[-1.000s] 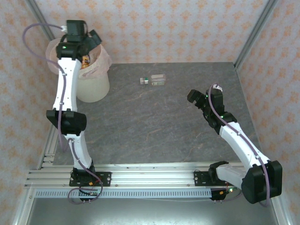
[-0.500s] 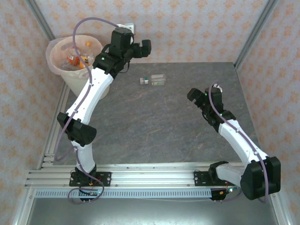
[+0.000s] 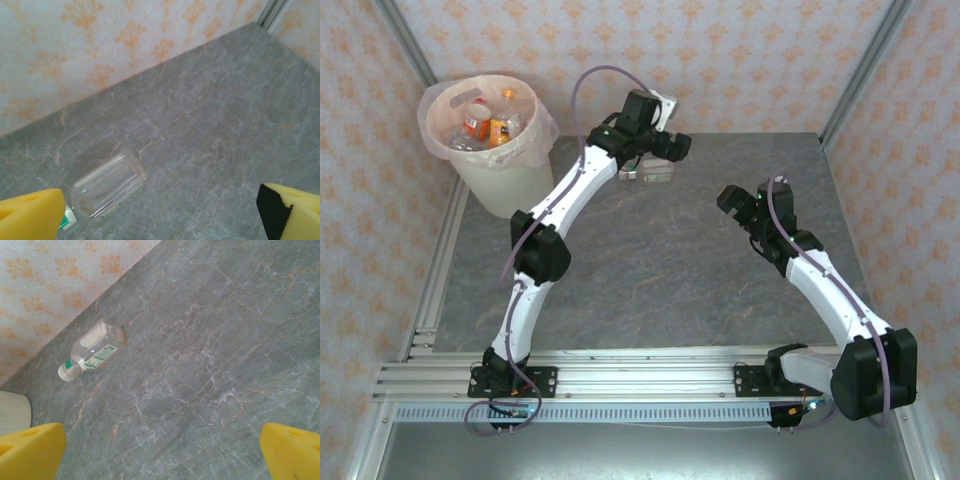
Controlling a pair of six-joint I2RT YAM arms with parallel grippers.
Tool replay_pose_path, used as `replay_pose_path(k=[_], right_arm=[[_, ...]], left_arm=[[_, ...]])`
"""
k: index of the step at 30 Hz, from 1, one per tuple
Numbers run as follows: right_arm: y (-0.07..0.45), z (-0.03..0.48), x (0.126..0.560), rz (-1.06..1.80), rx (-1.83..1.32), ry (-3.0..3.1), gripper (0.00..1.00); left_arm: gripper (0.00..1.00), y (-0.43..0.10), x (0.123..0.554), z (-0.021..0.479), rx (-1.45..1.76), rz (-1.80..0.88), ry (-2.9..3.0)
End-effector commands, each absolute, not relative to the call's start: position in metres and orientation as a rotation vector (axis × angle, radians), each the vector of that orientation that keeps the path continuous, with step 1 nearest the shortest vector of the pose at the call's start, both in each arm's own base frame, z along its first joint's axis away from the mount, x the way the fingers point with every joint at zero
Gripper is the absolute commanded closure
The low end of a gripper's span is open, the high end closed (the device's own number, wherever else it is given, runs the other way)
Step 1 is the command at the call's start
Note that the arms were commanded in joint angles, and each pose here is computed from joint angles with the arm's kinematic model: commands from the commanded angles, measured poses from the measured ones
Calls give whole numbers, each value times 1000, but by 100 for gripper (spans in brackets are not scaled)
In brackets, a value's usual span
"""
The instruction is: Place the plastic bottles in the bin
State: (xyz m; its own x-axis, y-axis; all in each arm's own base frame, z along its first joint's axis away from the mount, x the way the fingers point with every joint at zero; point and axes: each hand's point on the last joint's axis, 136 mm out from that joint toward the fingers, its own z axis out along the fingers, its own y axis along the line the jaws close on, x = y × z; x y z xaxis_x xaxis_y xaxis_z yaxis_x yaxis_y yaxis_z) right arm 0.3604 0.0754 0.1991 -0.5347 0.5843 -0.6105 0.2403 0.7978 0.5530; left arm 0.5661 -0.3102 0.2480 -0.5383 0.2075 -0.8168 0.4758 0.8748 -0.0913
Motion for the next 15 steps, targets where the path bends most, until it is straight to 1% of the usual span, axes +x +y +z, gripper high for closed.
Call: replay_pose_path(k=[1,7,12,15], right_arm=[[69,213,354,494,600,2114,1],[66,216,349,476,593,2111,0],[66,218,348,469,584,2120,0],[64,218,346,459,586,2123,0]], left_arm=[[0,-308,571,243,511,-351,2155],[0,-306,596,190,481,-284,2196],[0,-288,622,165,413,-170,2188],[0,-278,640,150,372,-155,2176]])
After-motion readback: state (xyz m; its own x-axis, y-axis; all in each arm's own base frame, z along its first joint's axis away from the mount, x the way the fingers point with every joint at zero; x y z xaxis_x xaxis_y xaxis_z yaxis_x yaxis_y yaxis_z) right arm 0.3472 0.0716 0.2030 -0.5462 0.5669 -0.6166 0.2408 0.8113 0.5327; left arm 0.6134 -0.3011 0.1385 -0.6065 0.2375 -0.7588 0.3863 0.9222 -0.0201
